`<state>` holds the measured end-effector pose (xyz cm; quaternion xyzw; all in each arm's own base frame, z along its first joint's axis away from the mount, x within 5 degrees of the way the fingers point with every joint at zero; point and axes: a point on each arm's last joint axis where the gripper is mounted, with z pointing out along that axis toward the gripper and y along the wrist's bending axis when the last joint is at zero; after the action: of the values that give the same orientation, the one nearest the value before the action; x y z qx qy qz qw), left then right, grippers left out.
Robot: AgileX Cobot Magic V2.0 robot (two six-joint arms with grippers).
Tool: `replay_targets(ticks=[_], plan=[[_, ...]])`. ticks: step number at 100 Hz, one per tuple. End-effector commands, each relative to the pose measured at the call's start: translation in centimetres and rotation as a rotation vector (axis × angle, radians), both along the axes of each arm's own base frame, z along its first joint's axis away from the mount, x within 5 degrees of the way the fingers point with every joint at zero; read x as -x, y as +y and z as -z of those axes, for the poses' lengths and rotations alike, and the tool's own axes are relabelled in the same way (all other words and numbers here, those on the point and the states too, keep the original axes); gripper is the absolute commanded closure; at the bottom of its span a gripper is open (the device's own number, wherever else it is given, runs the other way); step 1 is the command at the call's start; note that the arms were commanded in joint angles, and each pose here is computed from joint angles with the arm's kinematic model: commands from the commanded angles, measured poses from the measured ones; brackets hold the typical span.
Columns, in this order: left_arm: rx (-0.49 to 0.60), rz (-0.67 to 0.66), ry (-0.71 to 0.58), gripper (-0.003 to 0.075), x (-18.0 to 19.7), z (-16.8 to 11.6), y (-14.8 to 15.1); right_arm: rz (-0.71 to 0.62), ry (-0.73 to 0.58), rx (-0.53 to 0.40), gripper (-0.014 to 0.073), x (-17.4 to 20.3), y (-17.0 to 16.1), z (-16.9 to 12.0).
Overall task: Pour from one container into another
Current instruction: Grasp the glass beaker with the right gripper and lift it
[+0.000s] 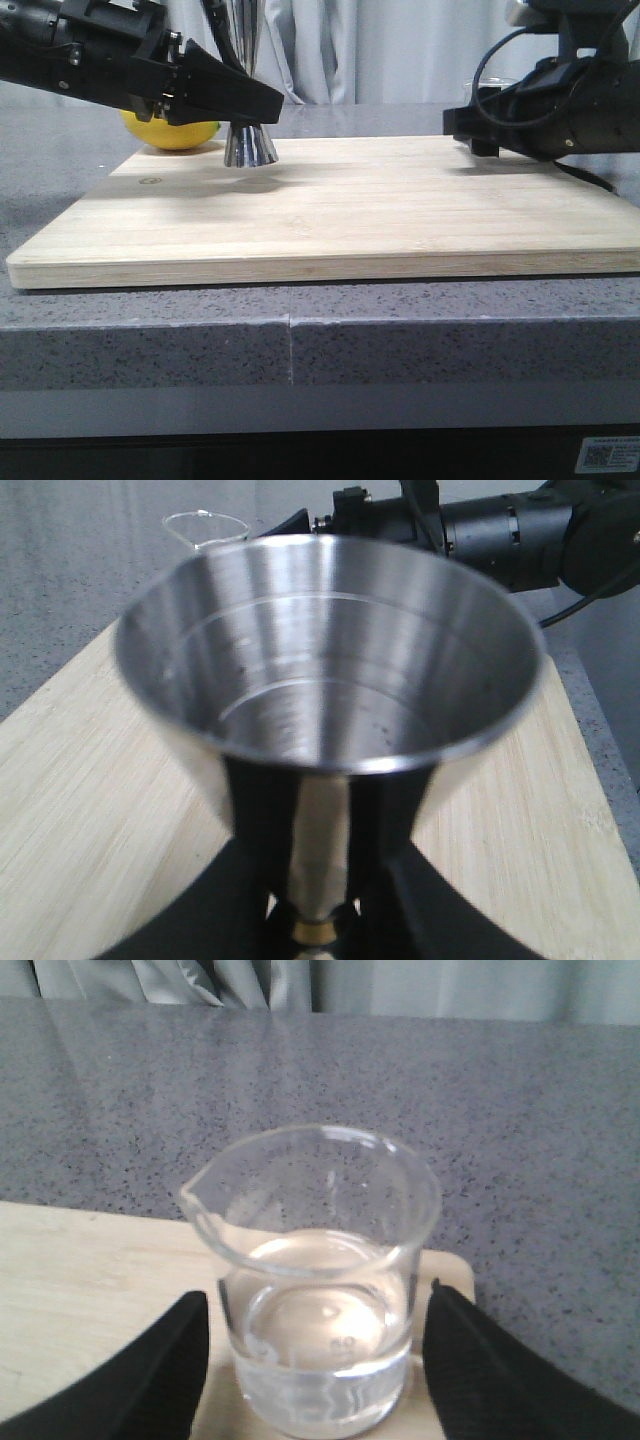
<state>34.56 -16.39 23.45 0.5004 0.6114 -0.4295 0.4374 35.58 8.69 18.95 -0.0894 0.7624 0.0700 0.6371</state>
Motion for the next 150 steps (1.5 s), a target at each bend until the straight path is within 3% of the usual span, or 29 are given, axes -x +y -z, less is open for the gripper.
replay_targets(ticks=[1,17,43,106,150], plan=[[0.118,0.044,-0.064,0.0731,0.9,-3.8,-0.4,-0.008,-0.144,-0.026,0.0181,-0.4,0.1,-2.8],[0.118,0.044,-0.064,0.0731,0.9,-3.8,-0.4,-0.008,-0.158,-0.029,0.0188,-0.4,0.1,-2.9],[0.118,0.044,-0.064,0.0731,0.9,-3.8,-0.4,-0.019,-0.164,-0.023,0.0277,-0.3,0.2,-3.0],[0.118,0.044,-0.064,0.0731,0.9,-3.8,-0.4,-0.044,-0.180,-0.006,0.0276,-0.2,0.4,-3.3],[0.123,0.053,-0.063,0.0731,1.0,-3.8,-0.4,-0.080,-0.223,0.023,0.0276,1.2,0.4,-6.8]])
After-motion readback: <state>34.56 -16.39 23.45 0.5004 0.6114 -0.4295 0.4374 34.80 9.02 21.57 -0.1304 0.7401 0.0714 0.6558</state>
